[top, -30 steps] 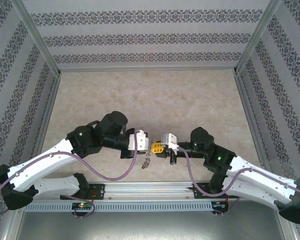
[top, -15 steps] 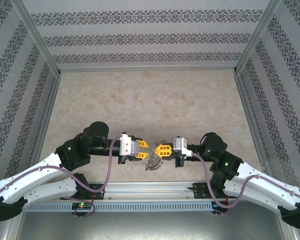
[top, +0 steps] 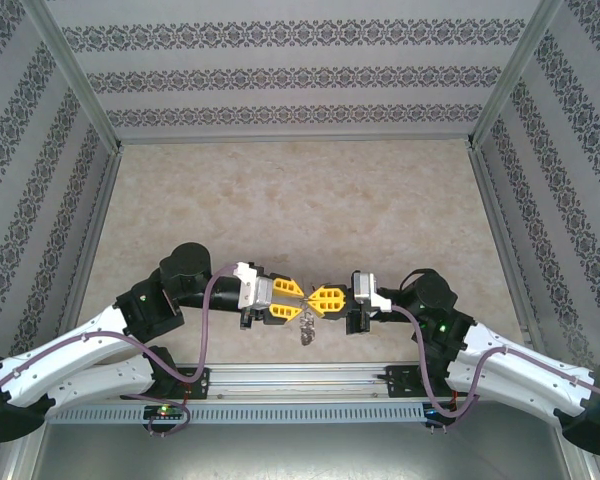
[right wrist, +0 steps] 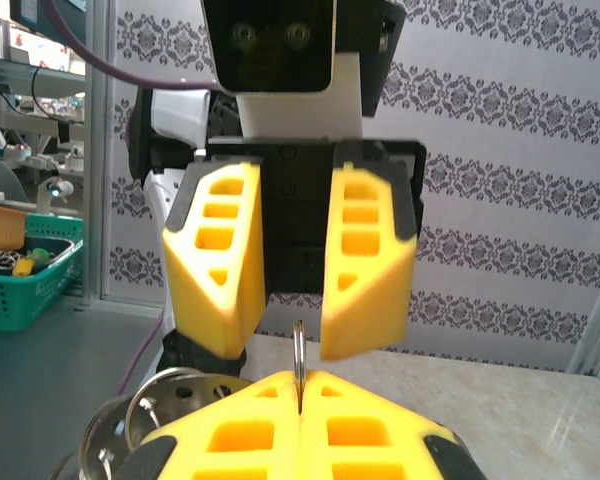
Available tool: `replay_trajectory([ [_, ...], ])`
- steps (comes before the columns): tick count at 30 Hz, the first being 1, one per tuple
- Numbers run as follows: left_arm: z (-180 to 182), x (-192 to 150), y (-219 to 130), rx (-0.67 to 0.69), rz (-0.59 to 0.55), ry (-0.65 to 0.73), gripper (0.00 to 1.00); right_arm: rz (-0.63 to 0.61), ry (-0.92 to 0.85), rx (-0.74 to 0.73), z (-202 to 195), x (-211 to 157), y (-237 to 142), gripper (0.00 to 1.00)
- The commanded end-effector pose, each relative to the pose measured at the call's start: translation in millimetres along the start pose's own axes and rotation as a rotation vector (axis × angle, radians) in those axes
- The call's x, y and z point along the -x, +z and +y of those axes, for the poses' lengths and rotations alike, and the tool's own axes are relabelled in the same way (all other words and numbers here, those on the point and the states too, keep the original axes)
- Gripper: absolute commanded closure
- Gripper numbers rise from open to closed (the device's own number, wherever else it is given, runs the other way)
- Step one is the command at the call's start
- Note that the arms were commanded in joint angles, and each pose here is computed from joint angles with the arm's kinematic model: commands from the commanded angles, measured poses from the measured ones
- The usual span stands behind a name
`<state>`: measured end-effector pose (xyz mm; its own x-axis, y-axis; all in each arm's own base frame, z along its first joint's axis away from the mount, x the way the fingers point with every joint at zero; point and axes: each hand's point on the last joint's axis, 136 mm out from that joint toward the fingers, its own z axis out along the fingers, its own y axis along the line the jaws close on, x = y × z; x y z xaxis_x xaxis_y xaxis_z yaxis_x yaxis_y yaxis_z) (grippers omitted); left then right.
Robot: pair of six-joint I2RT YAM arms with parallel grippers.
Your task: Put the keys on the keyring
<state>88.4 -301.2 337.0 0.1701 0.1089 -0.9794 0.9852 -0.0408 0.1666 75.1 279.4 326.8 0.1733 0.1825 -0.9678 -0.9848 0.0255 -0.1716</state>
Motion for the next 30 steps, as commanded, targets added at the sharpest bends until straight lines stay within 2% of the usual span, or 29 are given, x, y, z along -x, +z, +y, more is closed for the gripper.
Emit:
replay_trajectory([
  [1, -6.2, 12.9, 0.7, -0.029, -0.057, 0.012, 0.71, -0.106, -0.038, 0.038, 8.3, 26.4, -2.3, 1.00],
  [18, -3.2, 17.6, 4.9, -0.031, -0.085, 0.032, 0.77, -0.116, -0.019, 0.045, 9.2, 24.3, -2.4, 1.00],
  [22, -1.6, 16.8, 6.7, -0.026, -0.089, 0.037, 0.83, -0.125, -0.025, 0.042, 9.3, 26.7, -3.2, 1.00],
  [26, -0.3, 19.2, 5.8, -0.016, -0.095, 0.048, 1.00, -0.115, -0.014, 0.025, 6.0, 23.7, -2.7, 1.00],
  [27, 0.3, 19.2, 5.2, -0.011, -0.093, 0.051, 1.00, -0.103, -0.007, 0.007, 3.1, 20.6, -2.7, 1.00],
  [28, 1.3, 19.0, 4.7, -0.003, -0.089, 0.053, 1.00, -0.087, -0.004, -0.013, 0.1, 17.3, -2.9, 0.95],
  [30, 2.5, 15.0, 3.8, 0.008, -0.061, 0.053, 1.00, -0.042, 0.002, -0.042, -3.7, 8.9, -4.1, 0.78],
])
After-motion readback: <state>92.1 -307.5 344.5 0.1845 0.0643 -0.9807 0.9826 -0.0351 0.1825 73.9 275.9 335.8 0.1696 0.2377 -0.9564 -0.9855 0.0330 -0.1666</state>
